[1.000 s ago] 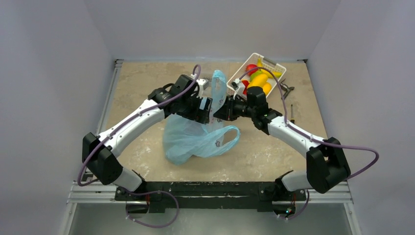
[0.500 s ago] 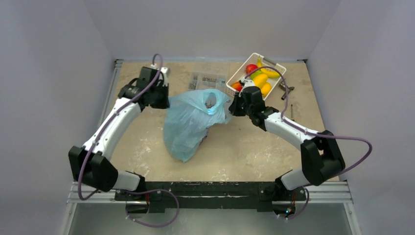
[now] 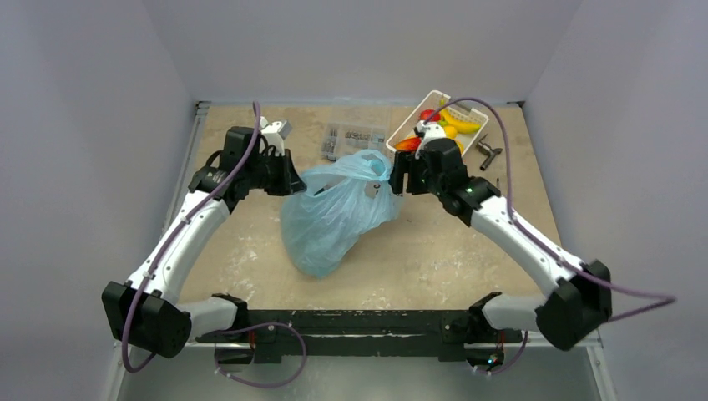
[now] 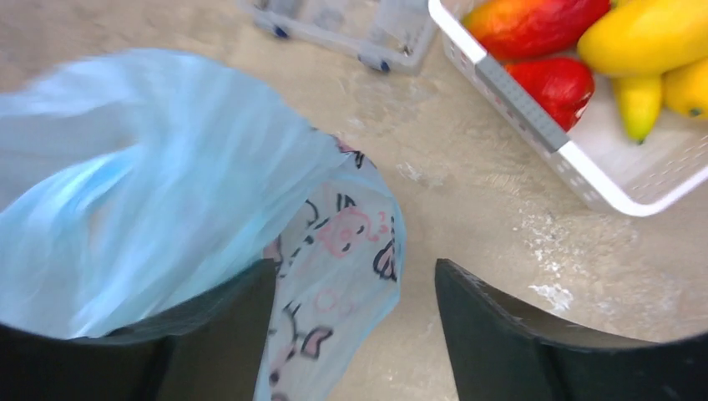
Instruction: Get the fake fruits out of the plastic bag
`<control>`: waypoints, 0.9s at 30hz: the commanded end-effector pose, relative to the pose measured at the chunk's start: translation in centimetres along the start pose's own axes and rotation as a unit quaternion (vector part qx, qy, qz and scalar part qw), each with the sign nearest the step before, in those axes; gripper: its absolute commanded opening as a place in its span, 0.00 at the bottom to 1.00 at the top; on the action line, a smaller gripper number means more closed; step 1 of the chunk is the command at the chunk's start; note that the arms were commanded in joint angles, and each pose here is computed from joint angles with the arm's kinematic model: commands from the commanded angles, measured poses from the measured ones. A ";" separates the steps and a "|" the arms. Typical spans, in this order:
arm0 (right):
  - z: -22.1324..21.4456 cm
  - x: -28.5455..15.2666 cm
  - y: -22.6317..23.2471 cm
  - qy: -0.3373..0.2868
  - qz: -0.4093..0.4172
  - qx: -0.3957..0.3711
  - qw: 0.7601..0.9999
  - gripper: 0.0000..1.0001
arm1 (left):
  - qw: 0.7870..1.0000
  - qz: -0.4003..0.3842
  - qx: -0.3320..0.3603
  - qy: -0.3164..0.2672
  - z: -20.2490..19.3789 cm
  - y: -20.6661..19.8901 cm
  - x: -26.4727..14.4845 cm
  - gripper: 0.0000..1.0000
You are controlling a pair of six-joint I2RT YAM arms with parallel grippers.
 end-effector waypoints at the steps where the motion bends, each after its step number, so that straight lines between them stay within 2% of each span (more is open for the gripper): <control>1: 0.9 -6.8 0.5 -0.028 0.048 -0.003 0.998 0.73 | 0.998 -0.047 -0.020 -0.044 0.7 -1.1 -0.5 0.00; 5: -1.7 -10.1 2.6 -0.056 0.198 -0.076 0.976 0.87 | 0.998 -0.043 -0.024 -0.039 0.5 -1.1 -0.7 0.00; 10: -5.4 -10.3 5.8 -0.080 0.322 -0.173 0.927 0.94 | 0.998 -0.043 -0.026 -0.038 0.4 -1.2 -0.9 0.00; 17: -5.2 -6.3 8.6 -0.146 0.309 -0.273 0.899 0.97 | 0.997 -0.055 -0.030 -0.034 0.4 -1.4 -1.0 0.00; 21: -6.2 -3.4 10.2 -0.100 0.310 -0.317 0.891 0.96 | 0.998 -0.054 -0.026 -0.037 0.7 -1.5 -1.2 0.00; 25: -11.3 -1.5 10.9 0.005 0.362 -0.299 0.883 0.87 | 0.998 -0.051 -0.020 -0.045 1.3 -1.5 -1.5 0.00; 26: -12.9 -1.5 10.8 0.036 0.383 -0.286 0.878 0.77 | 0.998 -0.049 -0.019 -0.046 1.4 -1.5 -1.5 0.00; 27: -14.0 -1.9 10.9 0.072 0.410 -0.256 0.872 0.53 | 0.998 -0.045 -0.018 -0.048 1.5 -1.4 -1.4 0.00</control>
Point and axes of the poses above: each gripper's point midway between its finger pads, its own x axis out along the fingers, its own y axis along the line the jaws close on, z = x × y, the point moved 10 cm from there along -x, back along the fingers, and after that the axes turned 13 degrees about x, right-handed, at the moved point
